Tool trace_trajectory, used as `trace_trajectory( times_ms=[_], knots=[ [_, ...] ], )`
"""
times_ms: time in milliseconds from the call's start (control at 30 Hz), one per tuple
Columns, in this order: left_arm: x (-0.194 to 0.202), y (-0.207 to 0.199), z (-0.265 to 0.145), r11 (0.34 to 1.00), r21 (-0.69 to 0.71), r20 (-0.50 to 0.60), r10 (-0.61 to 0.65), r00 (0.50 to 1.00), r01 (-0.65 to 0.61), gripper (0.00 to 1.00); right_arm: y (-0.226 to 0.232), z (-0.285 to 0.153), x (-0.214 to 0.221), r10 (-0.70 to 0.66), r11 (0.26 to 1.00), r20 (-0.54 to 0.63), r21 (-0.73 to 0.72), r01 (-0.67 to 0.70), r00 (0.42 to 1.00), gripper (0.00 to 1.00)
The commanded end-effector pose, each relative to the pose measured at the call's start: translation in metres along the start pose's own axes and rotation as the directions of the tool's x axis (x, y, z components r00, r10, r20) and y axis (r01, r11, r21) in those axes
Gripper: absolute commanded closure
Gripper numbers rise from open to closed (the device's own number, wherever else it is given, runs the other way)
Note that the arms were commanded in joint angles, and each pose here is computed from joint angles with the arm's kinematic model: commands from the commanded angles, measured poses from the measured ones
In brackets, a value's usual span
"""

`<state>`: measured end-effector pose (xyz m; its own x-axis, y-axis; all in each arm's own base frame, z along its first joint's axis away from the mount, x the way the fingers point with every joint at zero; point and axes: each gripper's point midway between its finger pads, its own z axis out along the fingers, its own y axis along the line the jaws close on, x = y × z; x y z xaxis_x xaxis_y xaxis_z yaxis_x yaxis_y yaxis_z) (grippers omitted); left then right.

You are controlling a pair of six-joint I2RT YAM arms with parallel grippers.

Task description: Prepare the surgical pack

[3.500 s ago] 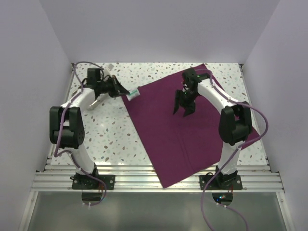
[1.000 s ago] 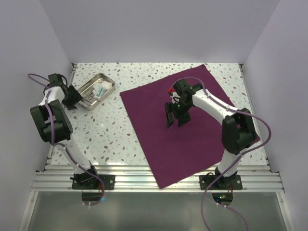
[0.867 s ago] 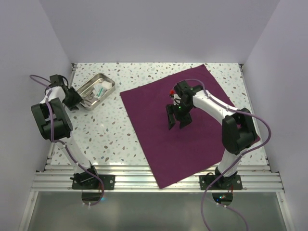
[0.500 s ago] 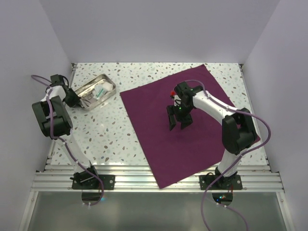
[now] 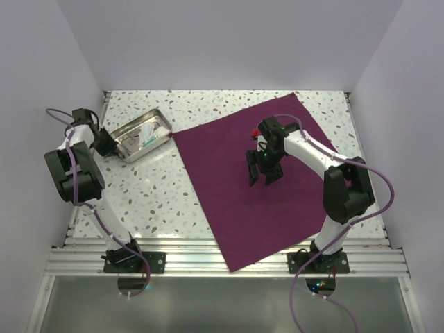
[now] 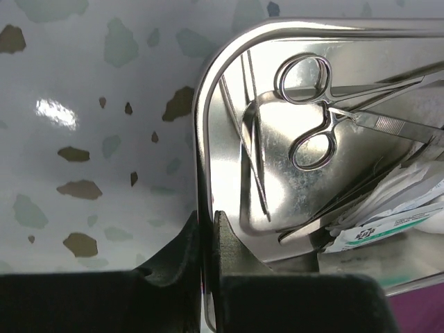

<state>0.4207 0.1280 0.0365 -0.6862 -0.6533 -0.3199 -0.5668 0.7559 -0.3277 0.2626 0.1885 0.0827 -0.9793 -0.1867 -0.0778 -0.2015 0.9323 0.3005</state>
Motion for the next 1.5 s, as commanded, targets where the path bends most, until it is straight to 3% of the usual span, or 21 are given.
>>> trace_trajectory(
  times_ms=[0, 300, 633, 800, 900, 1167, 1300, 1400, 1467],
  knots=[
    [-0.024, -0.047, -0.065, 0.984, 0.168, 0.135, 0.043, 0.990, -0.066, 1.00, -0.009, -0.024, -0.008, 0.009, 1.000, 0.077, 0.011, -0.010, 0.997, 0.33],
    [0.043, -0.152, -0.108, 0.922, 0.269, 0.141, 0.248, 0.958, -0.278, 1.00, -0.045, -0.064, -0.022, 0.215, 0.977, 0.172, -0.022, -0.214, 0.961, 0.38],
    [0.187, -0.273, -0.092, 0.780, 0.394, 0.058, 0.508, 0.860, -0.487, 1.00, -0.070, -0.114, -0.031, 0.327, 0.938, 0.354, -0.009, -0.347, 0.876, 0.39],
    [0.244, -0.308, -0.061, 0.711, 0.438, 0.004, 0.611, 0.792, -0.550, 1.00, -0.097, -0.127, -0.021, 0.368, 0.906, 0.392, 0.052, -0.420, 0.843, 0.41],
    [0.284, -0.326, -0.046, 0.648, 0.467, -0.027, 0.690, 0.723, -0.601, 1.00, -0.111, -0.119, -0.015, 0.420, 0.881, 0.372, 0.050, -0.470, 0.828, 0.41],
    [0.310, -0.345, -0.018, 0.563, 0.494, -0.041, 0.776, 0.629, -0.662, 1.00, -0.126, -0.096, -0.009, 0.533, 0.831, 0.319, -0.020, -0.556, 0.784, 0.41],
    [0.311, -0.337, -0.020, 0.526, 0.491, -0.042, 0.811, 0.584, -0.695, 0.65, -0.132, -0.078, -0.004, 0.556, 0.815, 0.295, -0.011, -0.579, 0.777, 0.41],
    [0.304, -0.337, -0.031, 0.480, 0.489, 0.016, 0.830, 0.557, -0.729, 0.46, -0.135, -0.068, -0.005, 0.567, 0.807, 0.275, 0.000, -0.590, 0.776, 0.40],
    [0.299, -0.339, -0.043, 0.457, 0.490, 0.053, 0.834, 0.549, -0.742, 0.41, -0.140, -0.065, -0.008, 0.564, 0.807, 0.278, 0.017, -0.591, 0.778, 0.40]
  ],
)
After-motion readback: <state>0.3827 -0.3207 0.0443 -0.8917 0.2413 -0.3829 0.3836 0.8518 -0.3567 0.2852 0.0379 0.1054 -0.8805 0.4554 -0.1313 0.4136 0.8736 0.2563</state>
